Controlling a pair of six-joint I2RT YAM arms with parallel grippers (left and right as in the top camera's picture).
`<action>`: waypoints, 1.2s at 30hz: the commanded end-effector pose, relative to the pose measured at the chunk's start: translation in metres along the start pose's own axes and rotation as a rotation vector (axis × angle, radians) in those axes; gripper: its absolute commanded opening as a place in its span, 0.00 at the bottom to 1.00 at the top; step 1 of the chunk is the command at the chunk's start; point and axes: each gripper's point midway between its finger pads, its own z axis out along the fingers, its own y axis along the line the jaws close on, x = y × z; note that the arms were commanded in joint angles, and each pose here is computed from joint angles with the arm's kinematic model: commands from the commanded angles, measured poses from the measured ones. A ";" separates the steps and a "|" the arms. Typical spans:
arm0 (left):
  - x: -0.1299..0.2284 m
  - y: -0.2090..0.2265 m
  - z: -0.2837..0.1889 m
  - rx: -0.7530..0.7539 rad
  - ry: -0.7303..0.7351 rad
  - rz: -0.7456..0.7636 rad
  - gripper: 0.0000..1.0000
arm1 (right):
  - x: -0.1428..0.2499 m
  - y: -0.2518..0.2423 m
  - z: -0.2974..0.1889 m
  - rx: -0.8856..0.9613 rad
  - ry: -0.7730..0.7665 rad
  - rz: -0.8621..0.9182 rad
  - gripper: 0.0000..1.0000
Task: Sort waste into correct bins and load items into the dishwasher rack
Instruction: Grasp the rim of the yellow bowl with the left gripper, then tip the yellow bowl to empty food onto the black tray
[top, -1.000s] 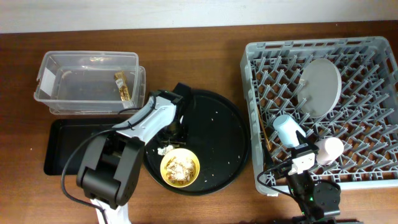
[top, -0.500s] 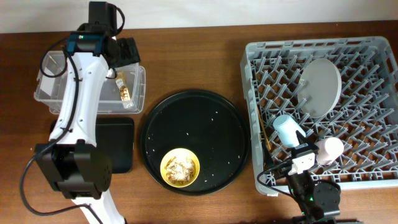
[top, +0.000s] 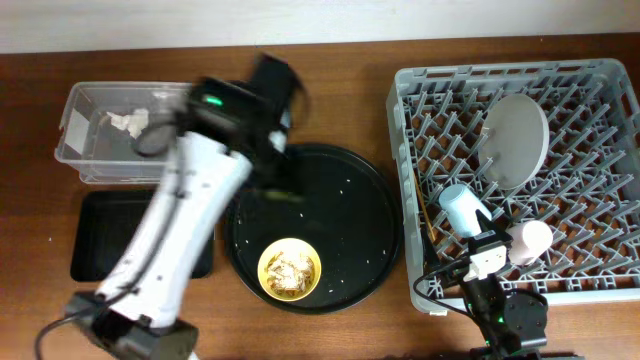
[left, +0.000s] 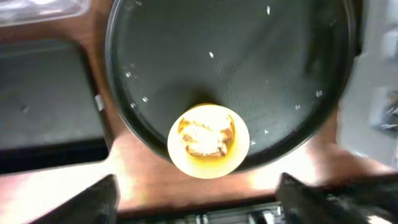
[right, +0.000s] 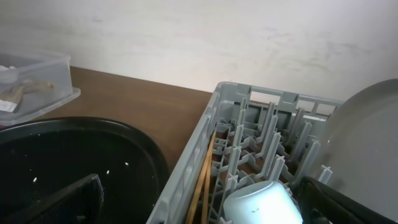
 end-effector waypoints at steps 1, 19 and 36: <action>0.046 -0.035 0.064 -0.121 0.108 0.011 0.76 | 0.003 -0.001 0.000 0.002 0.002 -0.003 0.98; 0.086 -0.057 0.204 -0.130 0.029 0.248 0.08 | 0.003 -0.001 0.000 0.002 0.002 -0.003 0.98; 0.007 0.027 0.054 -0.123 -0.218 -0.025 0.00 | 0.003 -0.001 0.000 0.002 0.002 -0.003 0.98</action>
